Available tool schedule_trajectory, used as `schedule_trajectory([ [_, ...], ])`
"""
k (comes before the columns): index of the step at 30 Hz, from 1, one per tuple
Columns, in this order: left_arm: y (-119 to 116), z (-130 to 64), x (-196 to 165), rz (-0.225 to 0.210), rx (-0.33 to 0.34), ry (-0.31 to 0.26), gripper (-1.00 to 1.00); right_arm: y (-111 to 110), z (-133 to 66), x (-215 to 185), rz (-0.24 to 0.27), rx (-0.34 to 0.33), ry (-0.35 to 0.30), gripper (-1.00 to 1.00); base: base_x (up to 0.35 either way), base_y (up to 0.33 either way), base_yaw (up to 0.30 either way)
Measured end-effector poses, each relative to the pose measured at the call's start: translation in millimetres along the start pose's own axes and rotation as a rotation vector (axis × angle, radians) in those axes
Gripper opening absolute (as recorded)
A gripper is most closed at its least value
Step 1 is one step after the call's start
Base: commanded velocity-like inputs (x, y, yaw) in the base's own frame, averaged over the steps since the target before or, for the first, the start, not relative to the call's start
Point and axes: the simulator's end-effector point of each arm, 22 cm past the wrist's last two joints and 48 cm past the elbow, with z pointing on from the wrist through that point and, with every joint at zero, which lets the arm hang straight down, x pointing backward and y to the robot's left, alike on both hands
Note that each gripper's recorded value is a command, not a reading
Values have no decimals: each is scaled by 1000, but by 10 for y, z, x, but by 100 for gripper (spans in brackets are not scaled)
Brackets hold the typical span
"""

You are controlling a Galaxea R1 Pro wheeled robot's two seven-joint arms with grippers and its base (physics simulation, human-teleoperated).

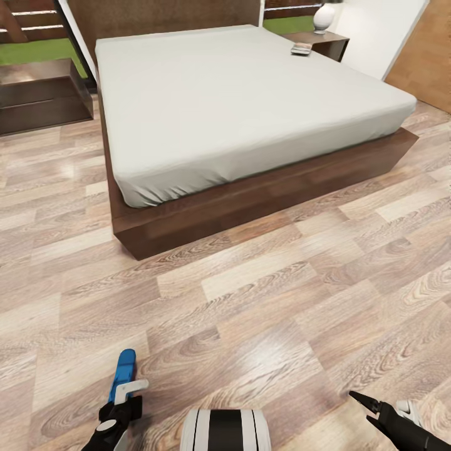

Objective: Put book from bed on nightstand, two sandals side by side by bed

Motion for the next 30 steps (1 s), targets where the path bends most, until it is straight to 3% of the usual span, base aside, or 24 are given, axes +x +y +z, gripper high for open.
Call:
schedule_trajectory([
  [4,-51,-40,-178,-8,16,-35,-100,59,-25,-32,-5,-12,-9,100,0,0,0],
  [8,-297,-144,-677,-22,110,-127,-100,111,-53,-65,-11,-22,-18,100,0,0,0],
  [10,-416,-213,-854,-21,162,-132,-100,140,-66,-84,-15,-28,-23,100,0,0,0],
  [14,-799,-439,-1116,-28,352,-105,-100,194,-100,-123,-24,-39,-33,100,0,0,0],
  [18,-1209,-807,-1317,-118,624,-75,-100,217,-166,-154,-23,-41,-24,100,0,0,0],
  [23,-1173,-974,-1464,-127,707,-86,-100,196,-331,-298,-46,-24,-22,100,0,0,0],
  [26,-1044,-1072,-1566,-107,759,-106,-100,121,-394,-323,-47,-6,-26,100,0,0,0],
  [30,-961,-1136,-1648,-95,770,-125,-100,107,-431,-338,-45,-4,-36,100,0,0,0],
])
